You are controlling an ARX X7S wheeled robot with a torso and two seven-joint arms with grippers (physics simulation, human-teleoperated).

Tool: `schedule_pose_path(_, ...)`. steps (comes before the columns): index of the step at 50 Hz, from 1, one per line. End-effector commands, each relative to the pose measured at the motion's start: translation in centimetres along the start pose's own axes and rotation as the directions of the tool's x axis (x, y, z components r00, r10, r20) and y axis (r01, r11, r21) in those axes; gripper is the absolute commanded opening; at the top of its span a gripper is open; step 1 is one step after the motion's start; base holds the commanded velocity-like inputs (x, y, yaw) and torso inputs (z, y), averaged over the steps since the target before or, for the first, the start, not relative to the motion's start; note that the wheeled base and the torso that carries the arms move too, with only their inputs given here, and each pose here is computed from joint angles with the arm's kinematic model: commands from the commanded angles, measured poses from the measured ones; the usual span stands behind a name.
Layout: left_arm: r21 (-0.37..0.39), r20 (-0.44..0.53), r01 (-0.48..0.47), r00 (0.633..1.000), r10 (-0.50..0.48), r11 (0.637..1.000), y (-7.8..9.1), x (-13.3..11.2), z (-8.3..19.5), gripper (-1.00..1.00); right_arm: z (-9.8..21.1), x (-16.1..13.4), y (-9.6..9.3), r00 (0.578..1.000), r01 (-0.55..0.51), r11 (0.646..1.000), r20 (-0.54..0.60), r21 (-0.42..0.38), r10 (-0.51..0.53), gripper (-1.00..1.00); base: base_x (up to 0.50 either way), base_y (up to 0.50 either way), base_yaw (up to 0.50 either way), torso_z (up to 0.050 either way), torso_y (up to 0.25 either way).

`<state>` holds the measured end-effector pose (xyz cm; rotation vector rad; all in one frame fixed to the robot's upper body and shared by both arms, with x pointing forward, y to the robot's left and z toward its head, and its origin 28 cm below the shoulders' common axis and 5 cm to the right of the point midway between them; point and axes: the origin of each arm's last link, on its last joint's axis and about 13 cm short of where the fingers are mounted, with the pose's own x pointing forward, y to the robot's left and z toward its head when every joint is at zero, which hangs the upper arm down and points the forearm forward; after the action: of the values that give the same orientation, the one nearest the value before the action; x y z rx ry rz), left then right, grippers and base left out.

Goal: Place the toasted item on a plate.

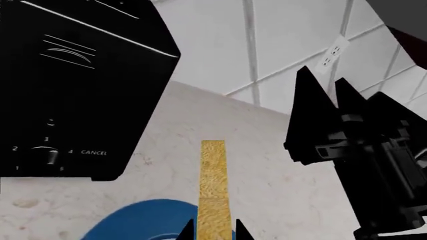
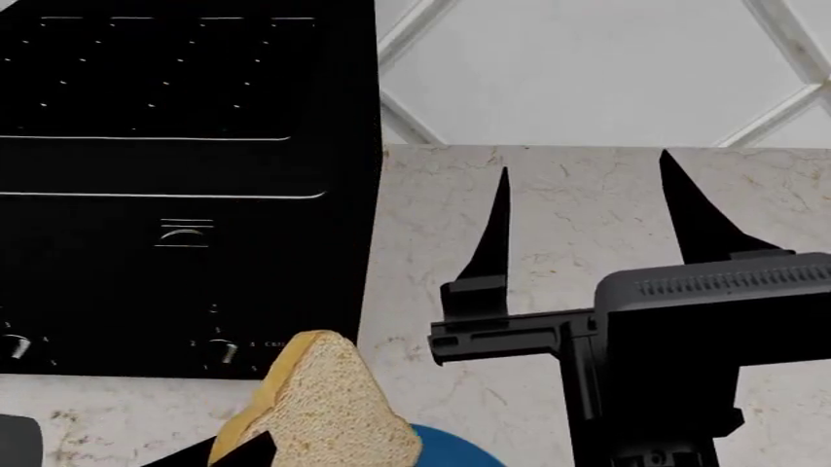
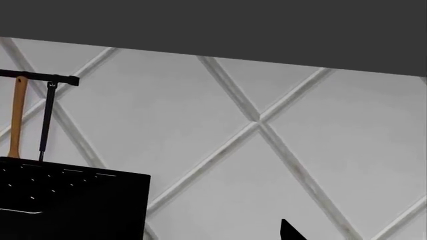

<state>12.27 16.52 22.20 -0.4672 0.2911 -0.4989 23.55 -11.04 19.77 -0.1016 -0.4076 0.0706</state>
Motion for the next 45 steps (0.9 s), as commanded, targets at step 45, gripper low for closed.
schedule_pose_path(45, -0.143, -0.073, 0.067, 0.994, -0.078, 0.987, 0.5, 1.2, -3.6, -1.00, -0.6, -0.3, 0.2, 1.000, -0.004, 1.000, -0.018, -0.002, 0.004, 1.00, 0.00, 0.00, 0.00, 0.000, 0.000)
